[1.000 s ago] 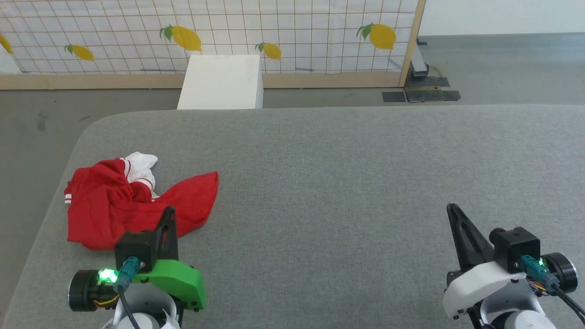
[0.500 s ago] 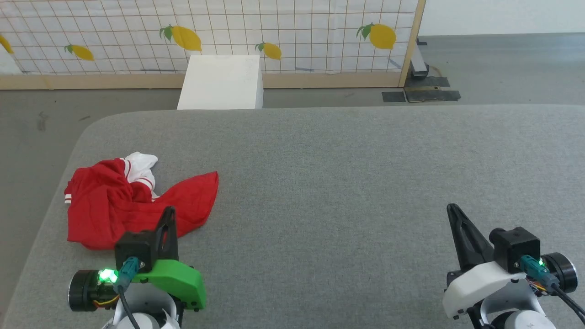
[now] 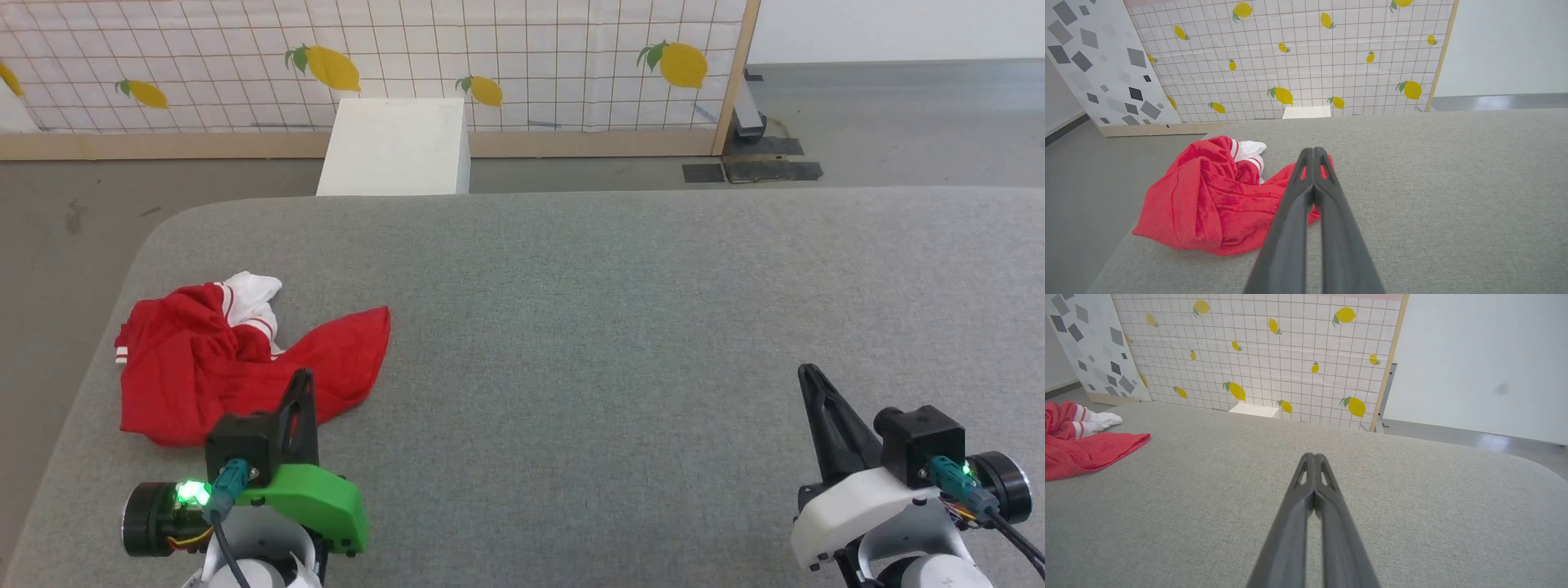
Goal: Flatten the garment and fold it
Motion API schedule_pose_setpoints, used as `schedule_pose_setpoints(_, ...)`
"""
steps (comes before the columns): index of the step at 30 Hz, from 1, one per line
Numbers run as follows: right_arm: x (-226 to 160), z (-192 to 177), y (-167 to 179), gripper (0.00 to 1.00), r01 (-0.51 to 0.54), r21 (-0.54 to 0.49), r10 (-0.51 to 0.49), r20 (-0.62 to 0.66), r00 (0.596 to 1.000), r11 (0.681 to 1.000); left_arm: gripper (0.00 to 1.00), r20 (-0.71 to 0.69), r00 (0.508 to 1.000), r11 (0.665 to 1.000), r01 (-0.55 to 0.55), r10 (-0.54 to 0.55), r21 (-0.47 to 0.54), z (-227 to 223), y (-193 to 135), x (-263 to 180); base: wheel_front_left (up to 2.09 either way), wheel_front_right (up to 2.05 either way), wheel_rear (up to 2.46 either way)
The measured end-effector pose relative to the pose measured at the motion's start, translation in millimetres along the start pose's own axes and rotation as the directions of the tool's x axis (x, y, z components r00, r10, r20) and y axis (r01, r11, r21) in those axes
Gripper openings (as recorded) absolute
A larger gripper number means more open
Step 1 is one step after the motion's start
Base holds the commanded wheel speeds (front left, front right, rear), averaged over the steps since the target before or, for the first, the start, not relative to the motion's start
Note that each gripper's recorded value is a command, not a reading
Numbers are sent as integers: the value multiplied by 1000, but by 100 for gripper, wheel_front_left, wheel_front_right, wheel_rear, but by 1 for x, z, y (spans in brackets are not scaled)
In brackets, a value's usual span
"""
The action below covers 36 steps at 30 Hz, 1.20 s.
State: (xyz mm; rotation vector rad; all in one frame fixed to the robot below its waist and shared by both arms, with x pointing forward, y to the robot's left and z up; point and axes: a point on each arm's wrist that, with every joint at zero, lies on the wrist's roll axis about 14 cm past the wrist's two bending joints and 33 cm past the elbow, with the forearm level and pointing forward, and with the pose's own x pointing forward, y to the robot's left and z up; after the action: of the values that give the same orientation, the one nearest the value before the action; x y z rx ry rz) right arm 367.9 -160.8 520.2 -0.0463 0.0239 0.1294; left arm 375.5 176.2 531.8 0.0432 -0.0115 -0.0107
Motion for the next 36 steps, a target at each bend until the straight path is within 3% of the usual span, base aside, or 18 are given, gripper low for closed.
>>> schedule_pose_setpoints(2,0,0,0,0,0,0,0,0,1000,1000,0,0,1000,1000,0,0,0,0,0,0,0,0,0)
schedule_pose_setpoints(3,0,0,0,100,0,0,0,0,1000,1000,100,0,1000,1000,0,0,0,0,0,0,0,0,0)
schedule_pose_setpoints(17,0,-1,1,100,-2,1,2,0,1000,1000,100,-6,1000,1000,11,-11,-10,-3,-4,-1,0,0,0)
schedule_pose_setpoints(36,14,-1,23,100,-73,7,73,17,997,997,100,-7,997,996,-77,77,-38,-10,18,-15,0,0,0)
